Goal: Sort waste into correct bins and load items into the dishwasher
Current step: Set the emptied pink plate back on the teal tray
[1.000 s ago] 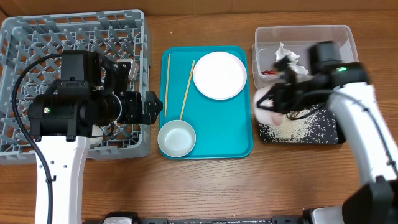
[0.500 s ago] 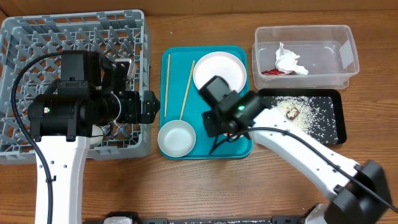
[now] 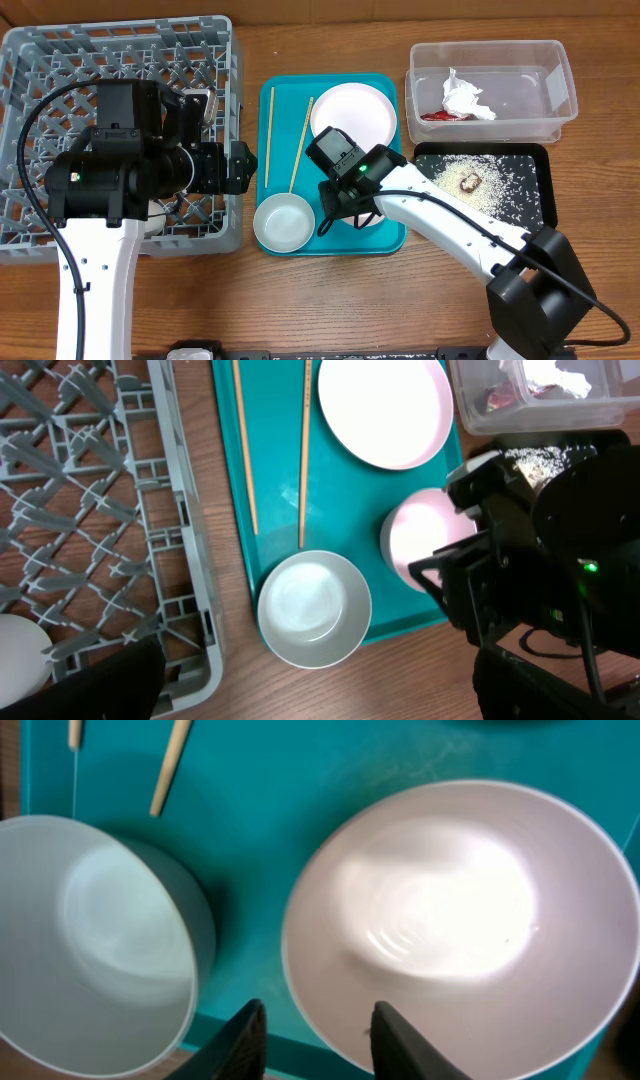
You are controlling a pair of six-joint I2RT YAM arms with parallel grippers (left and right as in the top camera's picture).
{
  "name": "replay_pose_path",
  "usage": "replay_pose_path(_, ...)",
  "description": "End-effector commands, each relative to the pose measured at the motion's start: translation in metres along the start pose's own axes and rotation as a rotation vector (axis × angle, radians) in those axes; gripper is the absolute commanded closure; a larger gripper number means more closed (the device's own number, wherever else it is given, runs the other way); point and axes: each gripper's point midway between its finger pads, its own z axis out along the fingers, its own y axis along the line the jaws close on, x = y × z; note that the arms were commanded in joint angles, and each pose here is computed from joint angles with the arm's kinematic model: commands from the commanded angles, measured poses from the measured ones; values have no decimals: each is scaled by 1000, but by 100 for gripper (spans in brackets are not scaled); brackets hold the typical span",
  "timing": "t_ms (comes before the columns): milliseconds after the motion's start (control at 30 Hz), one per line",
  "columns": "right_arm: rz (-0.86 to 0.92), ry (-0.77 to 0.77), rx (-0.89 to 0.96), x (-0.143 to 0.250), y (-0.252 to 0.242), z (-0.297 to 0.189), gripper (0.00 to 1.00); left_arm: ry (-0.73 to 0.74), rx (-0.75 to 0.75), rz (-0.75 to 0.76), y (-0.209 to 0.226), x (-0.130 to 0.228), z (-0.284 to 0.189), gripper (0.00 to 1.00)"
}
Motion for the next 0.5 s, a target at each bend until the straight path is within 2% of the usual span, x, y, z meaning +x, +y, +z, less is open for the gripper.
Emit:
replay_pose_path(0, 24, -33, -42, -9, 2, -16, 60, -7, 5, -3, -1, -2, -1, 0)
replay_pose_path(200, 163, -134, -74, -30, -27, -64, 60, -10, 73, 13, -15, -3, -1, 0)
replay_pose_path(300, 229, -240, -107, -43, -49, -104, 60, -13, 71, 62, -25, -6, 5, 8)
replay_pose_path(400, 289, -356, -134, -51, -74, -147, 55, -2, -22, 111, -28, -9, 21, 10)
replay_pose_path(467, 321, -424, -147, -51, -87, -172, 48, -1, -185, 66, -13, -15, 36, 5)
